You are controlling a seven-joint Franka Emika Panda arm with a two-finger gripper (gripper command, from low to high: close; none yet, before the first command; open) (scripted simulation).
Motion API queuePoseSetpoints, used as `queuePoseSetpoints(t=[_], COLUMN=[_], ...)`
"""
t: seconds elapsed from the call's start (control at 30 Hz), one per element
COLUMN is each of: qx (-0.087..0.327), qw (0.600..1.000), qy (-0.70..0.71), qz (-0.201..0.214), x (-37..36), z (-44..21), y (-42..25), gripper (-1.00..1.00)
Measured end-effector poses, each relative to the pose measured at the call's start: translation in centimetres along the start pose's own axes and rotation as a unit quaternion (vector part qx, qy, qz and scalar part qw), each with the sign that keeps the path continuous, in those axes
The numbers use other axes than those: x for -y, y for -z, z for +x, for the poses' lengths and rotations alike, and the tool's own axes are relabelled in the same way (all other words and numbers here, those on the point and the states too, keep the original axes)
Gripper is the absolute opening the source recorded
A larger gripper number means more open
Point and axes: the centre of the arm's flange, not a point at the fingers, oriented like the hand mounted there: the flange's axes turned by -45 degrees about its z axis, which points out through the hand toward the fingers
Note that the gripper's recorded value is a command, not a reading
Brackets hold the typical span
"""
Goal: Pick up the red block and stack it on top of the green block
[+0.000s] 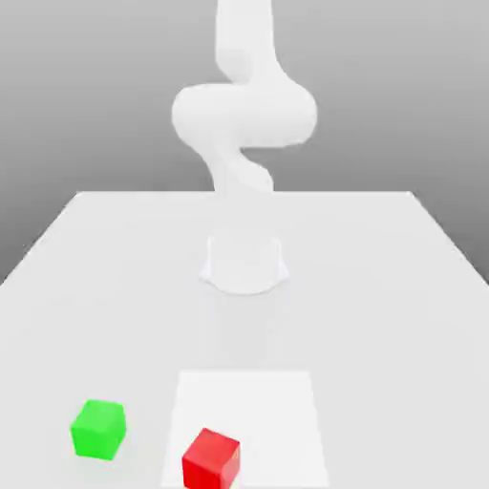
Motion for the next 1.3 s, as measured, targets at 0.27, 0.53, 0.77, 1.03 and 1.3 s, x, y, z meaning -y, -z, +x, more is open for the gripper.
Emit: queuePoseSetpoints(t=[0.27, 0.53, 0.77, 1.03, 1.3], qx=[0.112, 0.22, 0.31, 0.348, 0.348], qw=[0.991, 0.967, 0.934, 0.916, 0.916], qy=[-0.053, -0.108, -0.161, -0.185, -0.185], qz=[-0.041, -0.066, -0.075, -0.075, -0.076], x=[-0.9, -2.5, -3.6, -3.8, -3.7], z=[-2.5, -9.3, -18.2, -26.8, -26.1], y=[-15.6, -29.3, -38.7, -46.6, -46.0], gripper=[0.0, 0.0, 0.0, -1.0, -1.0])
